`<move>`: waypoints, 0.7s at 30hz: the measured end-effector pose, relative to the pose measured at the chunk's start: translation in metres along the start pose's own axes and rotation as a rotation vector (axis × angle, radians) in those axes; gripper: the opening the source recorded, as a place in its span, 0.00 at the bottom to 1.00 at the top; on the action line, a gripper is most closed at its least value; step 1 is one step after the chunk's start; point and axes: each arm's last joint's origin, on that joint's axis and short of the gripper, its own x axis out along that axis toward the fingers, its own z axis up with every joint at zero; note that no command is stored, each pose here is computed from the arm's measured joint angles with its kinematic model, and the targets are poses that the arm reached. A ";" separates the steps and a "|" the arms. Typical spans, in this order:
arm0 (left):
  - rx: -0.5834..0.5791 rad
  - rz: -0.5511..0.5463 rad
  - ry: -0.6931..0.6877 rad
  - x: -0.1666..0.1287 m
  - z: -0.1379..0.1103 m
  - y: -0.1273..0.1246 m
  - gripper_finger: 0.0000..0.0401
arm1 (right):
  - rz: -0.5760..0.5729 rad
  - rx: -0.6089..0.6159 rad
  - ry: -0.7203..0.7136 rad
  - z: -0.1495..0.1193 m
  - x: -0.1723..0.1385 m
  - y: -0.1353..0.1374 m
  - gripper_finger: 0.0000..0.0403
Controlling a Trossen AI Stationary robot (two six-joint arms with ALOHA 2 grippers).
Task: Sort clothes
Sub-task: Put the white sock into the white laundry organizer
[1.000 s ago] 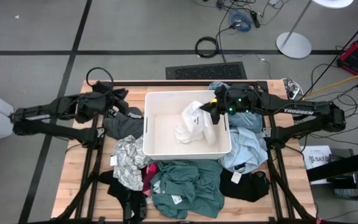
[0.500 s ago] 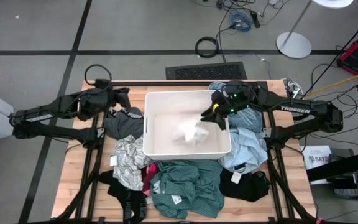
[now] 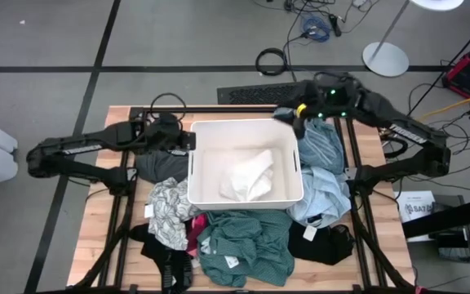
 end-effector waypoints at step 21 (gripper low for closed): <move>0.036 0.053 0.129 0.040 0.010 0.001 0.39 | -0.137 -0.007 0.059 0.004 -0.015 -0.007 0.52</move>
